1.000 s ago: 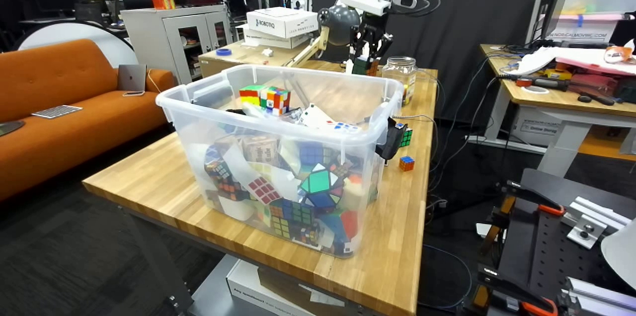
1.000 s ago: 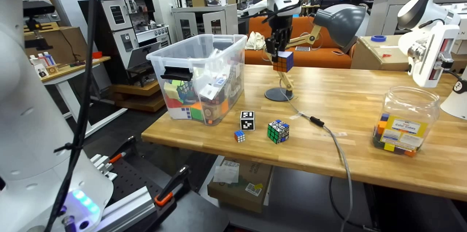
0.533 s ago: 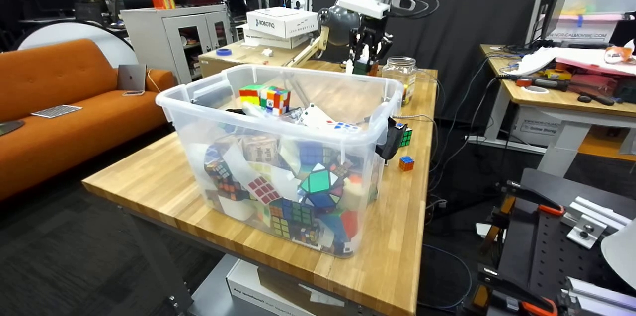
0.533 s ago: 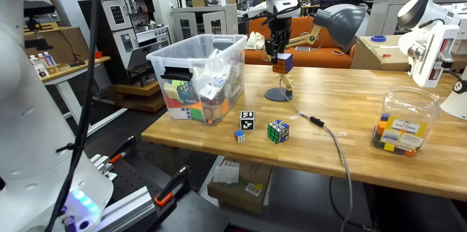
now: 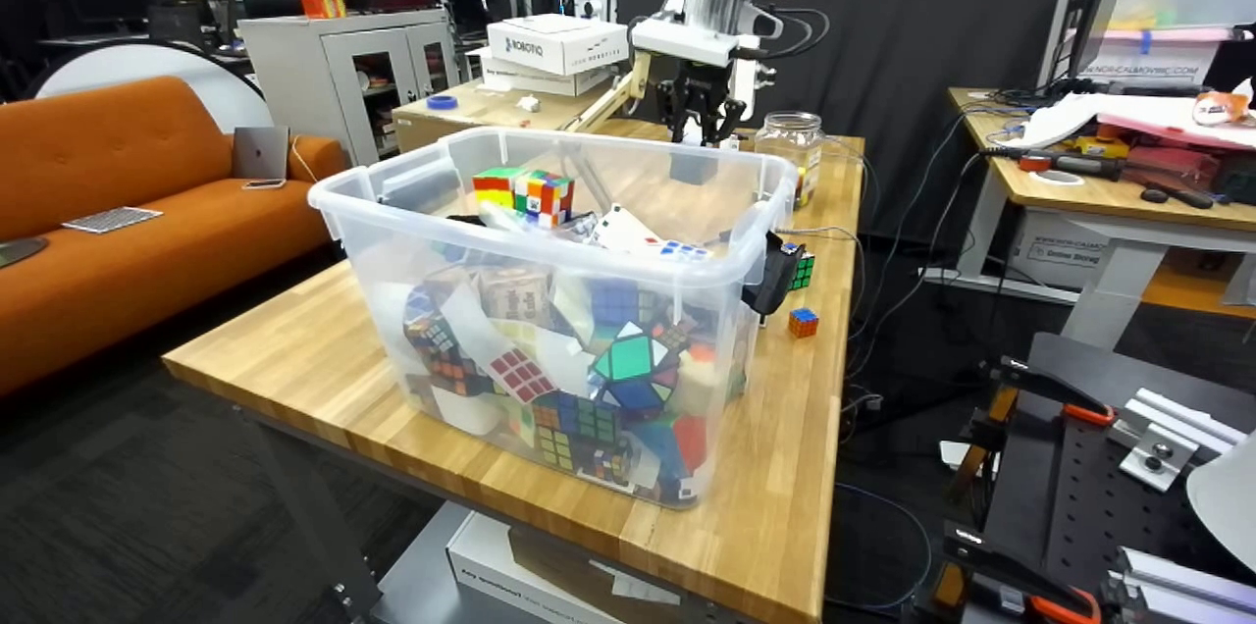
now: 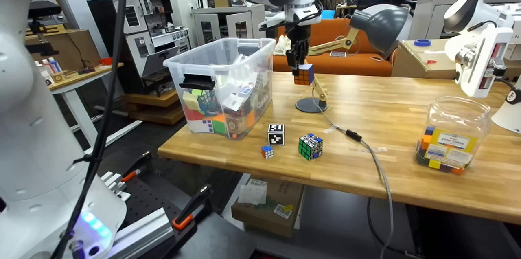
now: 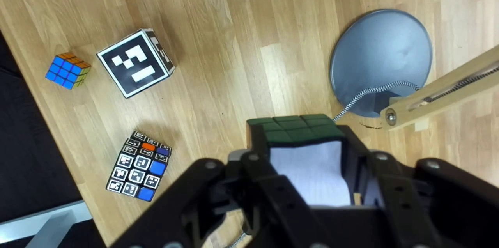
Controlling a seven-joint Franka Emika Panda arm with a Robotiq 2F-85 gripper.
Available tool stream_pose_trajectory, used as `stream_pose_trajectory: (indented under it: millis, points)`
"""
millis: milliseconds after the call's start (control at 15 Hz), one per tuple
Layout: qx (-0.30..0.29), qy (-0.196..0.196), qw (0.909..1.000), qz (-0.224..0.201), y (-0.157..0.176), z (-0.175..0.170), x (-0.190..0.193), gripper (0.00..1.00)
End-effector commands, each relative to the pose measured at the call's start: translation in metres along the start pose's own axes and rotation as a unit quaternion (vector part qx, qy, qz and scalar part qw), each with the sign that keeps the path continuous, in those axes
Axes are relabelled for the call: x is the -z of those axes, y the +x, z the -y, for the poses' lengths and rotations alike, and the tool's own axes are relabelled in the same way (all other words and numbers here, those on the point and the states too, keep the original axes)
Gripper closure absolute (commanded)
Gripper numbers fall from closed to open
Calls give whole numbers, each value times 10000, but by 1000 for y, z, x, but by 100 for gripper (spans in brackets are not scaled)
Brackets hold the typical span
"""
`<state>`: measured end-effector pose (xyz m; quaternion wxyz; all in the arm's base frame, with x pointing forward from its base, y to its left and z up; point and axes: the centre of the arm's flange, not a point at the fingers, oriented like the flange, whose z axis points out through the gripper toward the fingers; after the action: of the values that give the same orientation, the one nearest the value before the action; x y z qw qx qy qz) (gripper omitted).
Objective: Take out a Rubik's cube from the container on the left and put it on the table, turn off the lamp
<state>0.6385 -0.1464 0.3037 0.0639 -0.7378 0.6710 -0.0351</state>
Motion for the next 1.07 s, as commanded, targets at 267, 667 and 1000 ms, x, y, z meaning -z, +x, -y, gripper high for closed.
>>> stream_pose_trajectory:
  millis: [267, 667, 1000]
  points:
    - [545, -706, 9950, 440, -3, 14, -61, 78]
    - [883, -1073, 9883, 624, -8, 26, -98, 78]
    - [842, -1239, 9850, 862, -2, 26, -118, 78]
